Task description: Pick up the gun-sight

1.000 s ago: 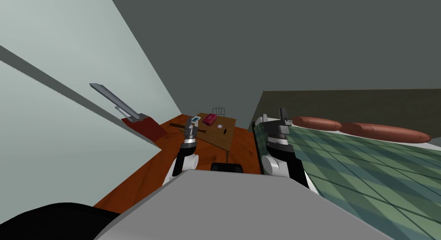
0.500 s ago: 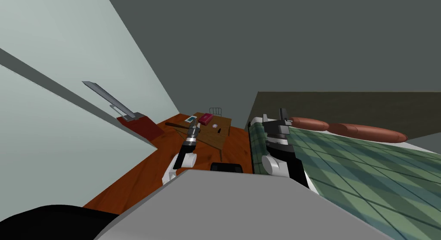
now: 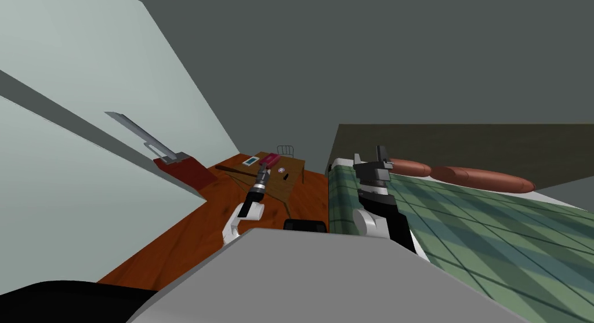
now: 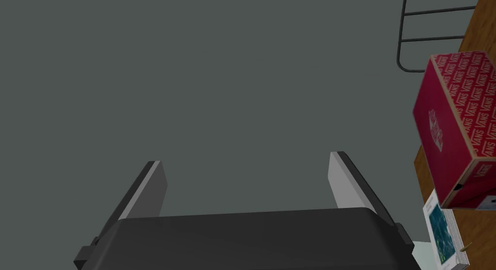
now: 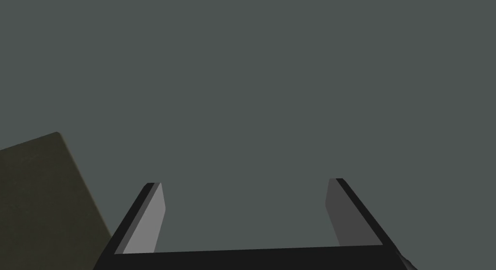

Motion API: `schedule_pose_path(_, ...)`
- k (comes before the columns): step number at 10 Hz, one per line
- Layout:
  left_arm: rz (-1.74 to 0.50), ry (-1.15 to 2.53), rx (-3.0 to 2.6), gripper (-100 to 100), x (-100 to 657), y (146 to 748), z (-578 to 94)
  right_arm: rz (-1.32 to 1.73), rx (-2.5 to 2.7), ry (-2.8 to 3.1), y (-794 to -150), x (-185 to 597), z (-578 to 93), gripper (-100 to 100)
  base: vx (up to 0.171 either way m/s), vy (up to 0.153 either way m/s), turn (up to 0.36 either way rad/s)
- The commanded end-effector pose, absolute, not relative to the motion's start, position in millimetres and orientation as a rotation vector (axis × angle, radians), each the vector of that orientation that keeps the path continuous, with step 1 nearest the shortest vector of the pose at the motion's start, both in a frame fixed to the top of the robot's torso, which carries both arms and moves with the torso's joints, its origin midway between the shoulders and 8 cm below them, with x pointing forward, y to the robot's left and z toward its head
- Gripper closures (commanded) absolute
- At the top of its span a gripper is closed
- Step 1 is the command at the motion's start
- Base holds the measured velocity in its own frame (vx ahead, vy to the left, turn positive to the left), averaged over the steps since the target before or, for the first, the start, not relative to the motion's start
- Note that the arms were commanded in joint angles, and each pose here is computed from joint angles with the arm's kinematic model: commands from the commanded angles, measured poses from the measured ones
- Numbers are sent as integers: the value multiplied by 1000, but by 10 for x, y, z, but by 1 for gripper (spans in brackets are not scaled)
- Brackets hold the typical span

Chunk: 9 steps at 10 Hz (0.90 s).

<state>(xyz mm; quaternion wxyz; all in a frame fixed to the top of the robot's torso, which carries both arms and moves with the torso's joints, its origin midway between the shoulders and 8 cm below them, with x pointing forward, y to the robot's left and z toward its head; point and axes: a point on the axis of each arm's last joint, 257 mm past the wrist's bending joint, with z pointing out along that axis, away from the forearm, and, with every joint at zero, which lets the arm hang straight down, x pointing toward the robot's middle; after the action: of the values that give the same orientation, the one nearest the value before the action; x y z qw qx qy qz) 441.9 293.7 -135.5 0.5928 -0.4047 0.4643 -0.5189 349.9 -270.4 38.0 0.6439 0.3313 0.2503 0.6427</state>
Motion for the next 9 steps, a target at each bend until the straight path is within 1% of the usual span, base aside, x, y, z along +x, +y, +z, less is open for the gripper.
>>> schedule_pose_path(1, -1178, 1111, -1003, -100, 4481, 3064, -1546, 1464, 754, 570, -2704, 3499, 380, 0, 43, -200, 0)
schedule_pose_path(2, -1156, 1129, -1053, -100, 4539, 3161, -1689, 1464, 755, 570, -2704, 3499, 380, 0, 49, -223, -84)
schedule_pose_path(3, -1146, 1141, -1069, -100, 4543, 3178, -1757, 1464, 754, 570, -2703, 3499, 380, 0, 17, -40, -179)
schedule_pose_path(4, -1146, 1141, -1069, -100, 4543, 3178, -1757, 1463, 754, 570, -2704, 3499, 380, 0, -1, 7, 21)
schedule_pose_path(5, -1115, 1163, -1134, -100, 4589, 3298, -1958, 1463, 754, 570, -2704, 3499, 380, 0, 3, -14, -47)
schedule_pose_path(8, -1115, 1163, -1134, -100, 4589, 3298, -1958, 1463, 754, 570, -2704, 3499, 380, 0, 4, -17, -59)
schedule_pose_path(9, -1115, 1163, -1134, -100, 4589, 3298, -1958, 1463, 754, 570, -2704, 3499, 380, 0, -3, 12, 43)
